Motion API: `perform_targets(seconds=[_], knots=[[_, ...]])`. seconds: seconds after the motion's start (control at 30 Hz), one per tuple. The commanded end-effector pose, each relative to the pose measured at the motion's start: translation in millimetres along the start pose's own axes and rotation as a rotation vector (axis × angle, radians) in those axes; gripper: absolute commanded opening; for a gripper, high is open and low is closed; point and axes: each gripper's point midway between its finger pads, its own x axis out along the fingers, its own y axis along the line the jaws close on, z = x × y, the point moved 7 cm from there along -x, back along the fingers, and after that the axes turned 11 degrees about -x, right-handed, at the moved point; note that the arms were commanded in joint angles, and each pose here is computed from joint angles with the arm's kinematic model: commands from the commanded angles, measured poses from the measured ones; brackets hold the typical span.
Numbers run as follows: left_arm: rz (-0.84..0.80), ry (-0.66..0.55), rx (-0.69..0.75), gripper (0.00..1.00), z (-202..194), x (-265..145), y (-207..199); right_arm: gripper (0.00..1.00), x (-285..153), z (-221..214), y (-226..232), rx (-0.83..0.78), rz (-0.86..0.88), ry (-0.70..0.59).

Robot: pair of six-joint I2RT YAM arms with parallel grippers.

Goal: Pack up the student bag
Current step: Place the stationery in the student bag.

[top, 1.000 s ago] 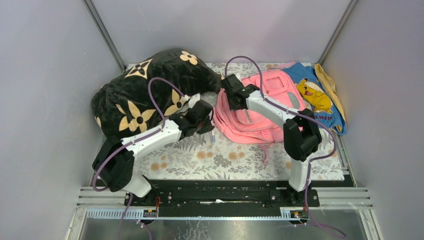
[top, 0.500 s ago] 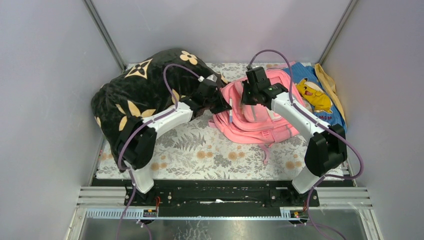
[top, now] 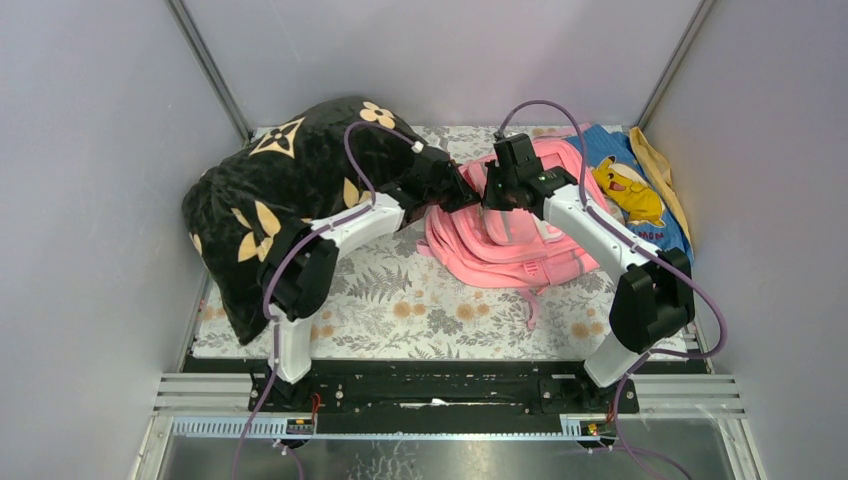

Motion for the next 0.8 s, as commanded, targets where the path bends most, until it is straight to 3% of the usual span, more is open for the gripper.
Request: perform_targets(seconds=[0.0, 0.1, 0.37, 0.63, 0.77], knots=[[0.052, -0.142, 0.014, 0.00, 25, 27, -13, 0.00, -10, 5, 14, 0.059, 0.125, -0.031], [0.109, -0.086, 0.046, 0.20, 25, 41, -9, 0.00, -5, 2, 12, 0.096, 0.160, -0.016], [0.013, -0.003, 0.077, 0.53, 10, 27, -8, 0.00, -5, 1, 8, 0.101, 0.155, -0.025], [-0.048, -0.042, 0.110, 0.52, 3, -27, -15, 0.00, -3, 3, 2, 0.090, 0.126, -0.033], [-0.058, -0.065, 0.115, 0.44, 2, -50, -17, 0.00, -3, 7, -7, 0.089, 0.107, -0.035]])
